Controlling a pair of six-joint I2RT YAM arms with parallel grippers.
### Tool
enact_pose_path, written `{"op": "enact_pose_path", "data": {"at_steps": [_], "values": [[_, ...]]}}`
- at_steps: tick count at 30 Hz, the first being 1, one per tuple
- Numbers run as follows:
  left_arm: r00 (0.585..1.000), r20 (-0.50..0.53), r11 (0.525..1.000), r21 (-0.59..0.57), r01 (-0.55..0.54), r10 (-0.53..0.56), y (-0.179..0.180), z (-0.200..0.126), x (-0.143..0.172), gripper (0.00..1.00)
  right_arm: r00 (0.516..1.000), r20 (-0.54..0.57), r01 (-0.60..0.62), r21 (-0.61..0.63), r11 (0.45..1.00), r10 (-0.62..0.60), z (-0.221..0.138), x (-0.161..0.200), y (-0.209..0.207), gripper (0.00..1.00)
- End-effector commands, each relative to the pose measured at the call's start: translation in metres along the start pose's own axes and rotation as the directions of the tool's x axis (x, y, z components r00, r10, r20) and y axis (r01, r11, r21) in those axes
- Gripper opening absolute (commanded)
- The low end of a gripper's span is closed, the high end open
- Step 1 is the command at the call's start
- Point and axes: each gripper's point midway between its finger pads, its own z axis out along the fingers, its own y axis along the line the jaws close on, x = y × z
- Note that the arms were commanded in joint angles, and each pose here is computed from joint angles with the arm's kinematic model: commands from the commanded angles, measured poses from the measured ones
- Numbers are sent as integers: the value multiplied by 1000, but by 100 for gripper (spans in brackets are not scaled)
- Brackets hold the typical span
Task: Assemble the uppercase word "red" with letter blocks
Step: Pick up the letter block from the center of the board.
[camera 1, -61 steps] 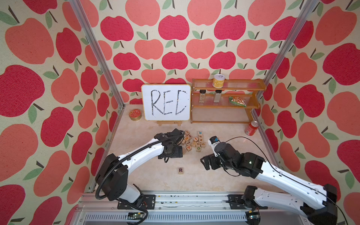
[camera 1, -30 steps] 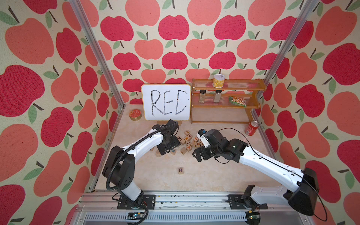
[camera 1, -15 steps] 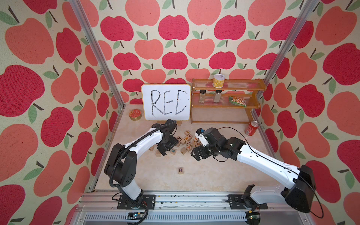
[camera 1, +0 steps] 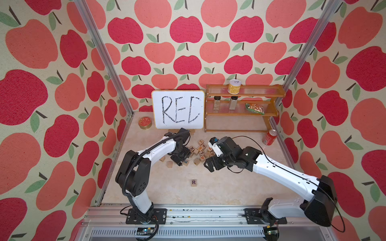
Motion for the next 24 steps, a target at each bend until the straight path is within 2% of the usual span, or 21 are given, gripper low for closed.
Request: {"op": "enact_pose_path", "data": {"at_steps": [1, 24], "values": [[988, -12, 987, -49, 151, -152, 10, 6, 1, 56, 1000, 20, 18, -15, 1000, -17, -3, -12, 3, 99], [980, -25, 976, -96, 193, -197, 12, 34, -5, 54, 1000, 6, 6, -5, 1000, -6, -3, -11, -6, 99]]}}
